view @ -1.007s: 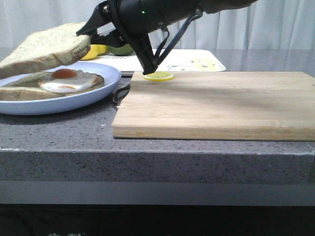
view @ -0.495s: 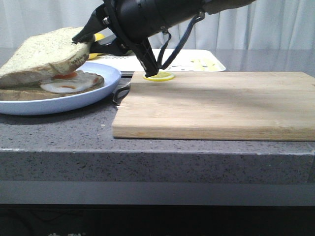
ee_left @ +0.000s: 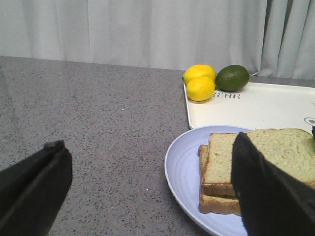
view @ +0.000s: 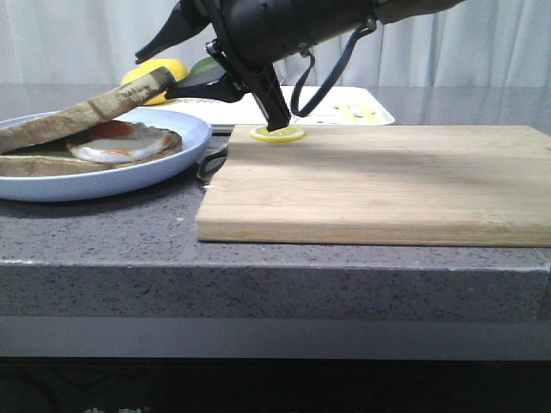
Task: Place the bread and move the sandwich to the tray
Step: 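Carry the bread with the right gripper and lay it on the egg, then open the right gripper and withdraw it from the sandwich, then grasp the rim of the light-blue plate with the left gripper, then lift the plate with the left gripper and lower it onto the tray, then release the plate and raise the left gripper away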
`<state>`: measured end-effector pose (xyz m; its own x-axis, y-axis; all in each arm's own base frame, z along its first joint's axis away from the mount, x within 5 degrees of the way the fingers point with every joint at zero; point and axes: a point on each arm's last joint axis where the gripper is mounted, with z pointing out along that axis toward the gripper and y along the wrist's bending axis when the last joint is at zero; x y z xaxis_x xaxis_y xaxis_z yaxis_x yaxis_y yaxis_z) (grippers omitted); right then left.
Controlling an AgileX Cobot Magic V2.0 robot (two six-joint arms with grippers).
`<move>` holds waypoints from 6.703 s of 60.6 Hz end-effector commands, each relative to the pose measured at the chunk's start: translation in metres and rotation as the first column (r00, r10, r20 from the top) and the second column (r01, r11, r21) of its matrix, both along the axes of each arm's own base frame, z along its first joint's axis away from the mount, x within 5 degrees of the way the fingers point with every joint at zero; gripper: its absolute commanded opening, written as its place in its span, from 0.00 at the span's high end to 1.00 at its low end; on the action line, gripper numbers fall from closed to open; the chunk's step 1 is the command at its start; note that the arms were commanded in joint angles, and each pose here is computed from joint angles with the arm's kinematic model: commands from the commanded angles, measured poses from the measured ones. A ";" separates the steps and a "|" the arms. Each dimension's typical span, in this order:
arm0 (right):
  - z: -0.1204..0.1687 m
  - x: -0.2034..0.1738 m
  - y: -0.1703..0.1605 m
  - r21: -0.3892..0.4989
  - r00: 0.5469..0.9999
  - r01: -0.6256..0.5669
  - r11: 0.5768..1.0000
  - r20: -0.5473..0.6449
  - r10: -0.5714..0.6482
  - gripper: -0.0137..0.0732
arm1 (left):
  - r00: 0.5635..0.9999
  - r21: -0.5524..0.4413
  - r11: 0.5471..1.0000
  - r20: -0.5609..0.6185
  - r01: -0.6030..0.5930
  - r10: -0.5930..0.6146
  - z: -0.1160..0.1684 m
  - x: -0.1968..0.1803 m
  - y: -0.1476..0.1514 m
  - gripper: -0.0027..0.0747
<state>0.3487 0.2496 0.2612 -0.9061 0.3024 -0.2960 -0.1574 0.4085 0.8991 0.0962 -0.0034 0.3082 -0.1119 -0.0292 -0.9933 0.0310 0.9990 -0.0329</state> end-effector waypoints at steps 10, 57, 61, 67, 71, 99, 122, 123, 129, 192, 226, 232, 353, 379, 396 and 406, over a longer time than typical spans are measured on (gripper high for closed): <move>0.036 -0.015 -0.015 0.007 0.987 -0.139 0.990 0.078 0.138 0.44 | 0.995 -0.011 1.000 0.104 0.002 -0.001 0.019 0.001 0.000 0.14; 0.111 -0.071 -0.171 -0.580 0.935 0.118 0.806 0.338 0.106 0.80 | 0.995 -0.011 1.000 0.104 0.002 -0.001 0.019 0.001 0.000 0.14; 0.122 -0.084 -0.191 -0.655 0.930 0.192 0.731 0.359 0.077 0.88 | 0.995 -0.011 1.000 0.104 0.002 -0.001 0.019 0.001 0.000 0.14; 0.133 -0.101 -0.212 -0.732 0.925 0.277 0.622 0.379 0.035 0.91 | 0.995 -0.011 1.000 0.104 0.002 -0.001 0.019 0.001 0.000 0.14; 0.141 -0.113 -0.221 -0.756 0.913 0.332 0.564 0.407 0.009 0.91 | 0.995 -0.011 1.000 0.104 0.002 -0.001 0.019 0.001 0.000 0.14; 0.080 -0.229 -0.236 -0.527 0.652 0.681 0.508 0.753 -0.092 0.91 | 0.995 -0.011 1.000 0.104 0.002 -0.001 0.019 0.001 0.000 0.14; 0.025 -0.289 -0.242 -0.346 0.458 0.796 0.497 0.880 -0.121 0.91 | 0.994 -0.011 1.000 0.108 0.002 -0.001 0.019 0.001 0.000 0.14; 0.025 -0.289 -0.242 -0.346 0.458 0.796 0.497 0.881 -0.121 0.91 | 0.994 -0.011 1.000 0.108 0.002 -0.001 0.019 0.001 0.000 0.14; 0.025 -0.288 -0.242 -0.353 0.466 0.793 0.498 0.877 -0.120 0.91 | 0.996 -0.043 0.999 0.088 0.005 -0.001 0.018 0.003 -0.001 0.14; 0.026 -0.288 -0.242 -0.341 0.453 0.799 0.496 0.883 -0.123 0.91 | 0.696 0.030 0.997 -0.718 0.066 -0.024 -0.019 0.235 -0.017 0.14; 0.026 -0.288 -0.242 -0.340 0.453 0.799 0.496 0.883 -0.123 0.91 | 0.630 0.027 0.997 -0.776 0.069 -0.023 -0.034 0.238 -0.017 0.83; 0.026 -0.288 -0.242 -0.340 0.453 0.799 0.496 0.883 -0.123 0.91 | 0.628 0.021 0.997 -0.778 0.067 -0.026 -0.034 0.237 -0.018 0.99; 0.027 -0.288 -0.242 -0.331 0.450 0.799 0.503 0.883 -0.134 0.91 | 0.701 -0.592 0.756 -0.412 0.280 -0.582 0.018 0.436 -0.089 0.84; 0.027 -0.288 -0.242 -0.331 0.450 0.799 0.503 0.883 -0.134 0.91 | 0.681 -0.578 0.757 -0.424 0.305 -0.598 0.029 0.427 -0.081 0.44; 0.026 -0.288 -0.242 -0.332 0.451 0.798 0.503 0.882 -0.134 0.91 | 0.741 -0.531 0.734 -0.264 0.423 -0.618 0.089 0.402 -0.078 0.57; 0.026 -0.288 -0.241 -0.331 0.451 0.798 0.503 0.882 -0.135 0.91 | 0.713 -0.522 0.735 -0.300 0.433 -0.634 0.090 0.396 -0.080 0.99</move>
<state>0.0599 0.0094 0.2720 -0.1463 0.0060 -0.9892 -0.1185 0.9927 0.0235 0.5279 -0.0813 0.3182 -0.7721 -0.1697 -0.6124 0.3016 0.7503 -0.5882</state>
